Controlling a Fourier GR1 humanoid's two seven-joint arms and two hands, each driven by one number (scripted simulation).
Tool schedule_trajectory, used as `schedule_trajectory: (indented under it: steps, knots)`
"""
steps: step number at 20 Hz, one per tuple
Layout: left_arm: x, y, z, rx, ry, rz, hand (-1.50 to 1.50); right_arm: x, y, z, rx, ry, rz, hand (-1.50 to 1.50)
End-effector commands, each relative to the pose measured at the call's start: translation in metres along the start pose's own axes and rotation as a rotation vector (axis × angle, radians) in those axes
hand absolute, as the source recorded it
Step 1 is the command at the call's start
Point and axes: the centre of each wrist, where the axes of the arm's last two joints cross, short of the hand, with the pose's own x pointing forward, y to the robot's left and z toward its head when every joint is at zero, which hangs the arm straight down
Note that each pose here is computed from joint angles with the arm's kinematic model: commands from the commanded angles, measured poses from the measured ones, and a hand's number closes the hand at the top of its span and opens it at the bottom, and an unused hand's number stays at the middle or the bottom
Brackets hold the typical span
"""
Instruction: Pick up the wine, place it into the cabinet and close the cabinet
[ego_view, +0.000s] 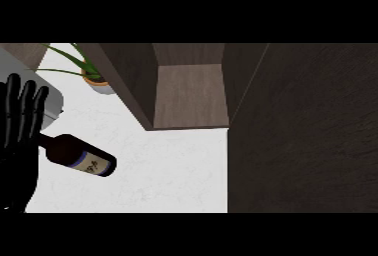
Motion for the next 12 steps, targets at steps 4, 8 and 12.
schedule_trajectory:
  steps: [4,8,12]
  knots:
    - [-0.003,0.013,-0.012,-0.354,-0.092,0.325,-1.50,0.001,-0.005,0.018,0.008,0.008,-0.012,-1.50]
    - [-0.018,-0.016,0.008,-0.572,0.037,0.678,-1.50,0.005,0.023,0.017,0.193,0.055,-0.160,-1.50]
    - [-0.006,0.028,0.013,-0.670,0.083,0.764,-1.50,0.018,0.019,0.029,0.210,0.082,-0.173,-1.50]
